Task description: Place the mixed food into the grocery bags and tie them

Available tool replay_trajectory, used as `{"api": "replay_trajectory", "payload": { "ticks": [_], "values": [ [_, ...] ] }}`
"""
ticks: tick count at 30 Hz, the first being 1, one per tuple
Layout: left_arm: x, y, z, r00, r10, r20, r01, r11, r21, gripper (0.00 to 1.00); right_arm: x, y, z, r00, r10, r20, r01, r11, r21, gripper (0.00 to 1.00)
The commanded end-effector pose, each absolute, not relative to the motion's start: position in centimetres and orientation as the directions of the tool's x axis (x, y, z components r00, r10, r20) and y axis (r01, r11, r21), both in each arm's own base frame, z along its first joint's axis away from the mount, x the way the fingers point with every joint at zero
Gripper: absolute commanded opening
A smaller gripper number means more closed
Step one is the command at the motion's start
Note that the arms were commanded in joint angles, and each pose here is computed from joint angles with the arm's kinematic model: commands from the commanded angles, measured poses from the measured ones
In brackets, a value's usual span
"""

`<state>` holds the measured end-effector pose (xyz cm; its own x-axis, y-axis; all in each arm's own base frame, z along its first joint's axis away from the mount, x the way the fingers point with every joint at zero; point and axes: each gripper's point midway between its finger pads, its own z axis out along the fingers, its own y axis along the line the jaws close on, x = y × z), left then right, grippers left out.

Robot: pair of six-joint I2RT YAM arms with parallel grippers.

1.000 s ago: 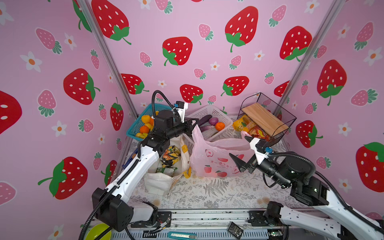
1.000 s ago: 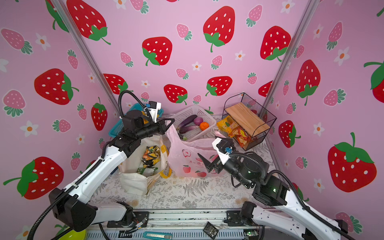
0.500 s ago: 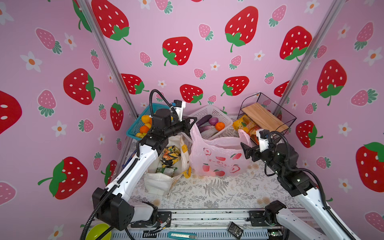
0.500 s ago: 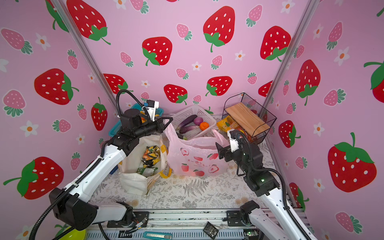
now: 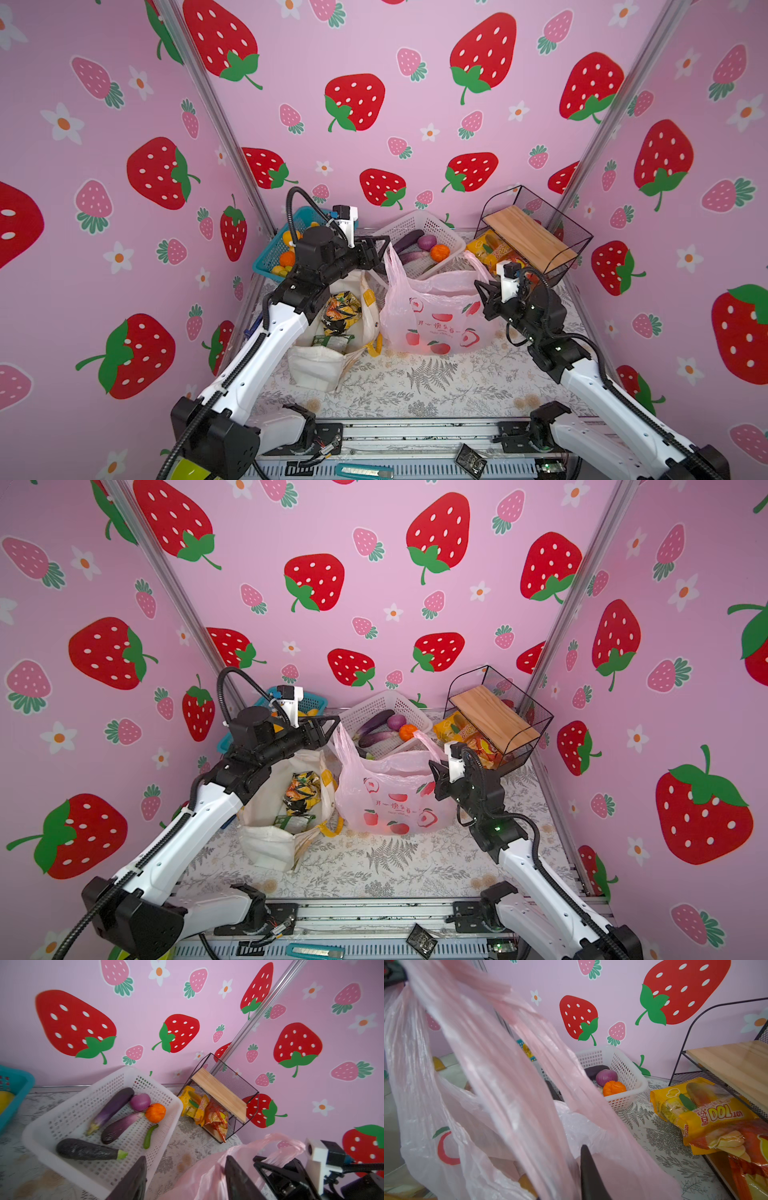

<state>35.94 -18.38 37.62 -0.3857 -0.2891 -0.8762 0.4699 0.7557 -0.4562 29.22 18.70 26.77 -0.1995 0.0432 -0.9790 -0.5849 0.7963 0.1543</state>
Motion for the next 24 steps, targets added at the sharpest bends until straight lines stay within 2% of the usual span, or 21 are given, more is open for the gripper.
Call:
{"api": "replay_trajectory", "payload": {
  "ticks": [1,3,6,12,17,24],
  "values": [
    [34.5,-14.5,40.0,-0.227,-0.404,-0.886,0.353,0.814,-0.461,0.66,29.7,18.4,28.9,-0.156,0.156,-0.975,-0.567,0.795,0.218,0.13],
    [32.8,-14.3,40.3,-0.178,-0.394,-0.902,0.351,0.83,-0.433,0.68,29.6,18.5,29.0,-0.163,0.166,-0.972,-0.571,0.788,0.231,0.12],
    [30.0,-17.1,41.2,-0.137,-0.308,-0.941,0.439,0.833,-0.336,0.68,29.6,18.6,29.1,-0.167,0.17,-0.971,-0.571,0.786,0.236,0.11],
    [26.1,-27.1,43.0,-0.119,-0.131,-0.984,0.712,0.68,-0.177,0.72,29.5,18.5,29.0,-0.168,0.175,-0.97,-0.57,0.786,0.24,0.1],
    [27.5,-34.3,43.0,-0.206,-0.068,-0.976,0.79,0.577,-0.207,0.79,29.4,18.5,28.8,-0.169,0.183,-0.968,-0.571,0.783,0.248,0.09],
    [31.4,-40.2,41.6,-0.265,-0.014,-0.964,0.799,0.557,-0.228,0.86,29.0,18.4,28.7,-0.17,0.186,-0.968,-0.575,0.779,0.251,0.09]
  ]
}}
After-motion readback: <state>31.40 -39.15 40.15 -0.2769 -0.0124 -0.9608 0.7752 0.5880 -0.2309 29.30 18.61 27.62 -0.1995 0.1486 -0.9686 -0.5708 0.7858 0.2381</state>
